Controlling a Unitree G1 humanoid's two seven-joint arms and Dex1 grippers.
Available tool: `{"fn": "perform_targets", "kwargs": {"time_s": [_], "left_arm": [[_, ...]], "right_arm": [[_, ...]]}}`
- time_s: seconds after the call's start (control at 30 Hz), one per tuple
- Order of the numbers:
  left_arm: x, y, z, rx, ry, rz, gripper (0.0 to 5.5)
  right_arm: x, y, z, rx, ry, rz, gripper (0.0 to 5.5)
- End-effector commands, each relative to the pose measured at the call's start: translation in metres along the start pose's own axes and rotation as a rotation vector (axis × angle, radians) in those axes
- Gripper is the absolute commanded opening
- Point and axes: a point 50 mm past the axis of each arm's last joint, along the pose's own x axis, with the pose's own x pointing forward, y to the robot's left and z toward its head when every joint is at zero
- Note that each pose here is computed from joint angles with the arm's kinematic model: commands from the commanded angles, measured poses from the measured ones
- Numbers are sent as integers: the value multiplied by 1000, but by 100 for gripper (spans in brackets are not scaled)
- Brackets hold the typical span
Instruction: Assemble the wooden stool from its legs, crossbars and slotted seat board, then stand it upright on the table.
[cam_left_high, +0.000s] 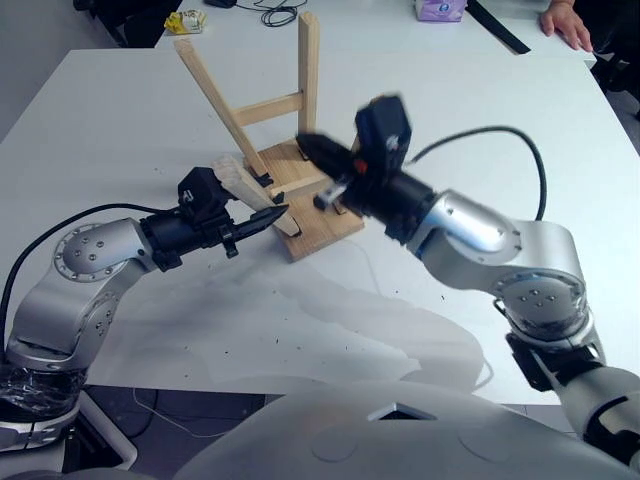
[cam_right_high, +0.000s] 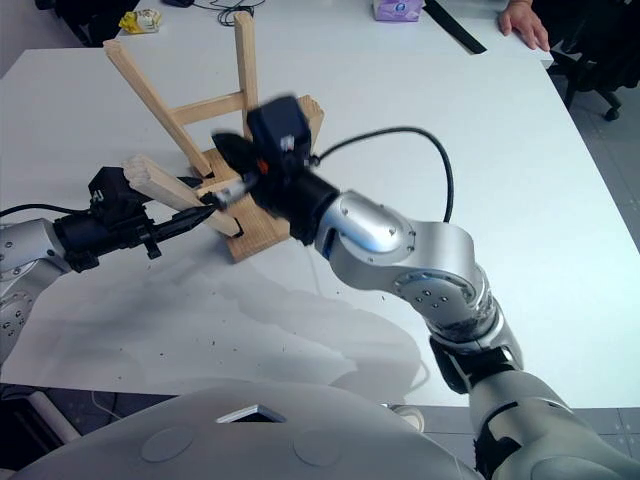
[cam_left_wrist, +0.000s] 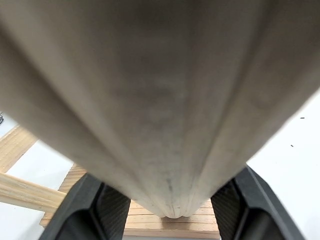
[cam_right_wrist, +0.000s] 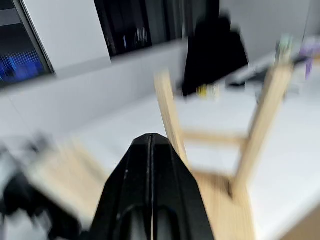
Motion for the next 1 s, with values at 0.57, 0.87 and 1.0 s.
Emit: {"fn": "perform_targets", "kwargs": {"time_s": [0.57, 0.87, 1.0], "left_arm": [[-3, -3, -61, -140, 366, -19, 205], [1, 1, -61, -142, 409, -61, 205], [1, 8, -62, -131, 431, -72, 205]], "right_arm": [[13, -2, -14, -44, -24, -18, 0], [15, -6, -88, -280, 409, -23, 0], [16, -2, -89, -282, 399, -38, 0]]}}
